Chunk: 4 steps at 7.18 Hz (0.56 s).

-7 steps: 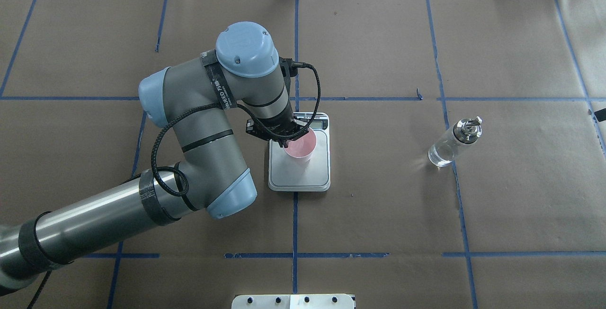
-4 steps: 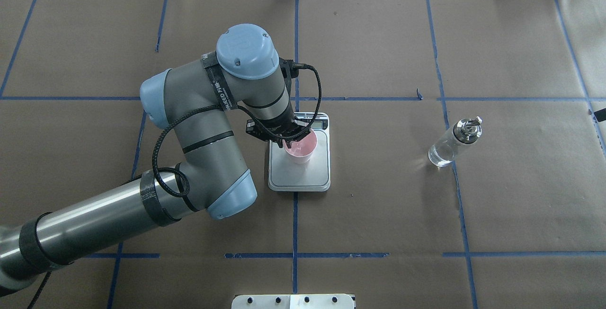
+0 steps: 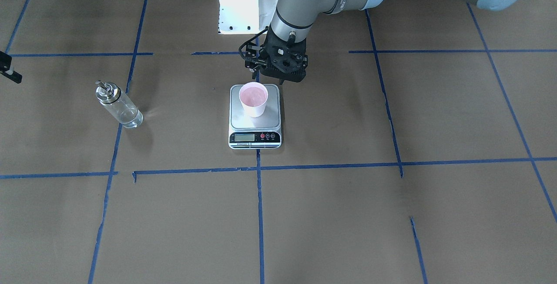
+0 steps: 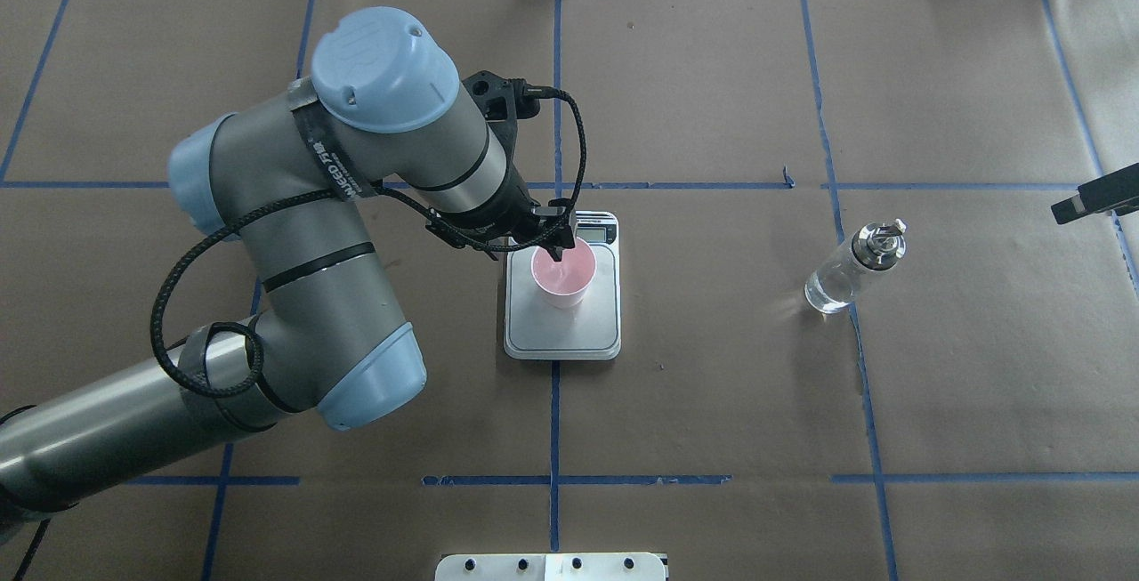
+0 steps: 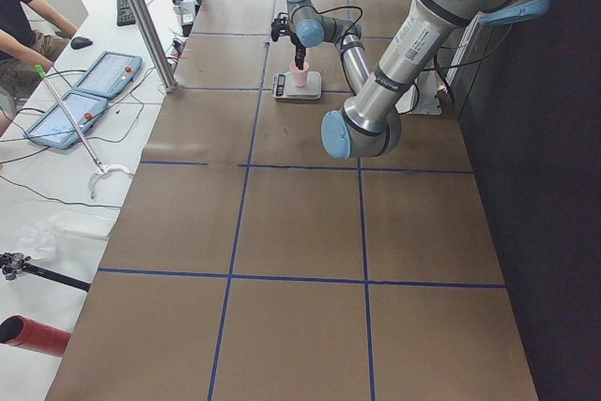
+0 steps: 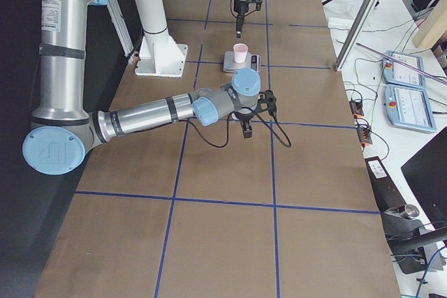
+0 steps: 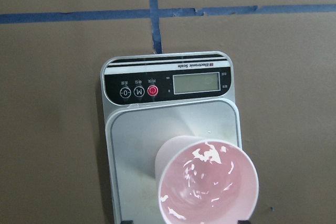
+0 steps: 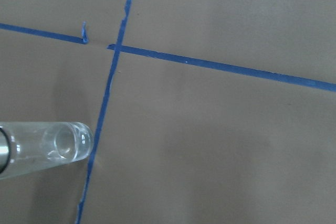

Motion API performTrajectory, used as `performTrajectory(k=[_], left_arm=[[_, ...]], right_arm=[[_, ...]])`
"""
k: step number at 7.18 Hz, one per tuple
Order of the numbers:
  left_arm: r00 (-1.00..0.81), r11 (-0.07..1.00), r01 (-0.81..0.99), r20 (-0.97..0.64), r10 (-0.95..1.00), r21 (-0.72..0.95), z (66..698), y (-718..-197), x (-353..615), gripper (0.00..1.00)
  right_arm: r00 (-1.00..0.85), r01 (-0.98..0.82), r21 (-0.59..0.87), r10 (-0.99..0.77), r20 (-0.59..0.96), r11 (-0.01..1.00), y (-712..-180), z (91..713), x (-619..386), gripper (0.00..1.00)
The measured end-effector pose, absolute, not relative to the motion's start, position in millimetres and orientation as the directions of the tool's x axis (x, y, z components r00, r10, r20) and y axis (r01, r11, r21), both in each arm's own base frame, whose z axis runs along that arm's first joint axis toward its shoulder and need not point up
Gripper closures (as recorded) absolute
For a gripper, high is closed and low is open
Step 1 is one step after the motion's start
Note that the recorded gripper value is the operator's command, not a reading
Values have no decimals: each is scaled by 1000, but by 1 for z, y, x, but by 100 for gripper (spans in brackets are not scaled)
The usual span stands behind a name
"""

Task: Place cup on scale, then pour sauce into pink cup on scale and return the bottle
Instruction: 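Raise the left gripper from the cup while the right reaches for the bottle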

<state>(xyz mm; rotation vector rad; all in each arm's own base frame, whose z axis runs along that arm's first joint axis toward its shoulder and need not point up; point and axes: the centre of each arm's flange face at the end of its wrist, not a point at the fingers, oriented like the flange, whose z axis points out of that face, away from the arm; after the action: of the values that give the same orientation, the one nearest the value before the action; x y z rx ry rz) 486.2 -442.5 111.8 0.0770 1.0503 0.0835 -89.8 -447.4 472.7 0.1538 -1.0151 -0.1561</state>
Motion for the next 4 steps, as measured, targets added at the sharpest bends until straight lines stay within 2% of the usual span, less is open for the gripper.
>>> performTrajectory(k=[2, 4], left_arm=[[488, 994, 14, -869, 88, 108, 110, -456, 460, 22], [487, 993, 49, -871, 71, 109, 111, -470, 440, 22]], right_arm=[[515, -19, 165, -131, 847, 986, -426, 426, -125, 0], [538, -126, 207, -108, 836, 970, -381, 395, -195, 0]])
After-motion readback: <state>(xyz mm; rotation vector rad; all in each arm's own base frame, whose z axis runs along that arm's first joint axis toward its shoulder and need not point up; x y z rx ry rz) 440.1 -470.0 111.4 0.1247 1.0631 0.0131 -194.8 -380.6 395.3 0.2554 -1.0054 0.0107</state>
